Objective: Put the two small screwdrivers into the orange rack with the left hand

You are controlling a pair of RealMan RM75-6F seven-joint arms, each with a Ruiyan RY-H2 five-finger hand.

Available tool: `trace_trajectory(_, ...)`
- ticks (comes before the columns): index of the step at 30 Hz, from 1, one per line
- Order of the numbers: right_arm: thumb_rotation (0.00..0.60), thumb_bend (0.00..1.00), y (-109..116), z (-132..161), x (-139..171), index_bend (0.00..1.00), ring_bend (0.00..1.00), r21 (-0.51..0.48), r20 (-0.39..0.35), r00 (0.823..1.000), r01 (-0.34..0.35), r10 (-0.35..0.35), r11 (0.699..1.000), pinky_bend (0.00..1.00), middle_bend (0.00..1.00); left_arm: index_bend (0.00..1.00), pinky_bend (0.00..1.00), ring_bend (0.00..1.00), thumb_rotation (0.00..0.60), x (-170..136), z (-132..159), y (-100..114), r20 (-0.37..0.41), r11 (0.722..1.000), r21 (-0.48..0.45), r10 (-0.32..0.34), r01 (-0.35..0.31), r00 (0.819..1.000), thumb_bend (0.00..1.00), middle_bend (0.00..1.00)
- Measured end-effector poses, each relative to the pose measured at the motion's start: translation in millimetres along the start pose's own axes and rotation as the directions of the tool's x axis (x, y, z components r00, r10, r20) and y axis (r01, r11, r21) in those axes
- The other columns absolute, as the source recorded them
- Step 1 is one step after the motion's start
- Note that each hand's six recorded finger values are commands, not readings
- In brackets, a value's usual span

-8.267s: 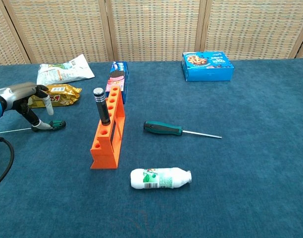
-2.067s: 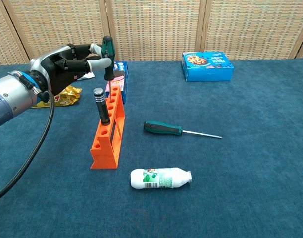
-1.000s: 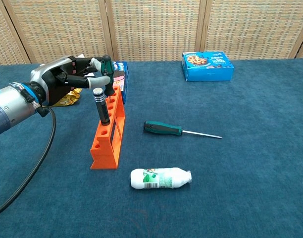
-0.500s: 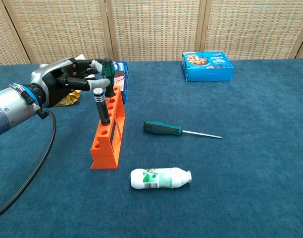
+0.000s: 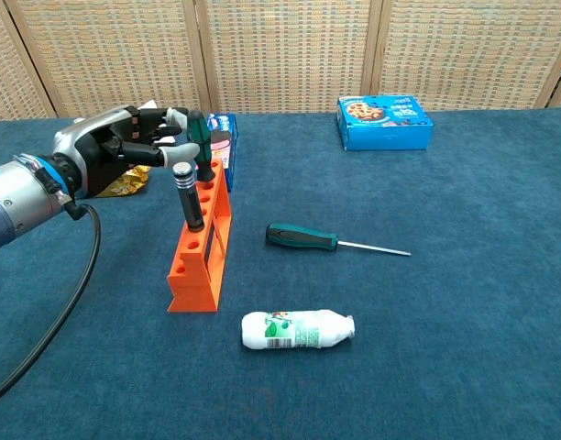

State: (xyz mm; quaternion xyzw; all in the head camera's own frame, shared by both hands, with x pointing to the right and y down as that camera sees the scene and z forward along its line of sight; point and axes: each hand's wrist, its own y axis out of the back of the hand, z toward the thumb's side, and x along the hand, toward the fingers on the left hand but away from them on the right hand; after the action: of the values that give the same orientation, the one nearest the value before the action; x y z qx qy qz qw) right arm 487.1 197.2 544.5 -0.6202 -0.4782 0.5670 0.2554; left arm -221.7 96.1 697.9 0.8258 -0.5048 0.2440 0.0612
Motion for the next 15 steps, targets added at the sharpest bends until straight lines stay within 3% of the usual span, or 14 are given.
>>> trace_trajectory(9,0.6,0.0,0,1,0,0.0,0.0,0.0,-0.002,1.0,0.001,-0.001,1.0,0.0,0.0,0.4,0.0,0.0,0.6,-3,4,2,0.009,1.0,0.006,0.001,-0.001,1.0,0.28,0.0)
trace_trajectory(15,0.6,0.0,0,1,1,0.0,0.0,0.0,-0.004,1.0,0.0,0.0,1.0,0.0,0.0,0.3,0.0,0.0,0.6,-5,11,11,0.031,1.0,-0.006,0.024,-0.024,0.999,0.24,0.0)
